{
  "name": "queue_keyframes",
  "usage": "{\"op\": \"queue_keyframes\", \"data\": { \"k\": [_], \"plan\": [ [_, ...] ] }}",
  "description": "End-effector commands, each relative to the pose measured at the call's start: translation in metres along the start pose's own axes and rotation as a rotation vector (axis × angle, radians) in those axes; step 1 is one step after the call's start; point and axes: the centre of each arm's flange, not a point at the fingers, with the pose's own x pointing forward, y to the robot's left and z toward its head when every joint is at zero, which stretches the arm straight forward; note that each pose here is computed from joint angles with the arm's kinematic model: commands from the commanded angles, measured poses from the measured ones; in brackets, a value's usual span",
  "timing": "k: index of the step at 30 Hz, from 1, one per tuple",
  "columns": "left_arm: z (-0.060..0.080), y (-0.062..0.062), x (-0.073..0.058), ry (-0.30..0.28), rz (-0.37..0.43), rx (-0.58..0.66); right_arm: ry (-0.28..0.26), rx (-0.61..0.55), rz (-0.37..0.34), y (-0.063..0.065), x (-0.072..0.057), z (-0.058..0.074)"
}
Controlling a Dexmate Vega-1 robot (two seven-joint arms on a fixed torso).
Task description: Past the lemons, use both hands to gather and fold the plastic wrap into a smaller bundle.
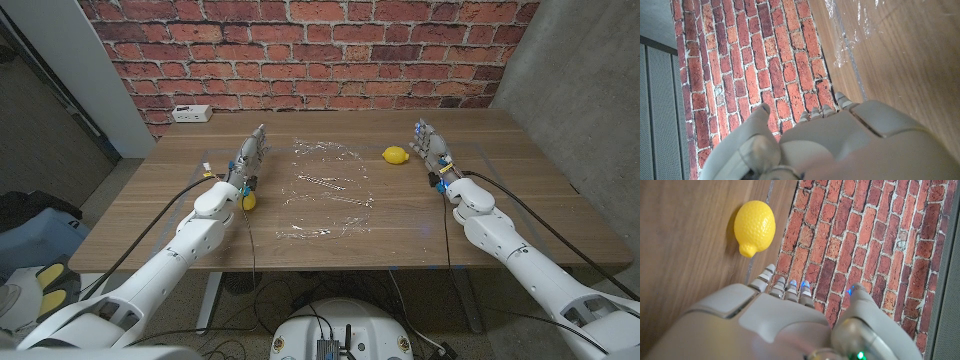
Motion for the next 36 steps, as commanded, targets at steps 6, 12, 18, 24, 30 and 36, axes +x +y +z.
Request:
{"op": "queue_keyframes", "data": {
  "k": [6, 12, 18, 24, 30, 36],
  "plan": [
    [0.006, -0.004, 0.001, -0.048, 0.033, 0.076, -0.009, -0.022, -0.009, -0.003, 0.000, 0.003],
    [0.017, -0.012, -0.004, -0.095, 0.071, 0.216, -0.014, -0.027, -0.008, -0.002, -0.004, 0.008],
    [0.028, -0.021, -0.008, -0.140, 0.097, 0.343, -0.022, -0.067, -0.008, 0.003, -0.008, 0.013],
    [0.037, -0.029, -0.013, -0.160, 0.096, 0.441, -0.022, -0.114, -0.003, 0.005, -0.012, 0.019],
    [0.043, -0.036, -0.020, -0.171, 0.085, 0.530, -0.025, -0.164, 0.003, 0.008, -0.019, 0.023],
    [0.050, -0.044, -0.027, -0.188, 0.069, 0.621, -0.026, -0.220, 0.004, 0.012, -0.025, 0.029]
  ]
}}
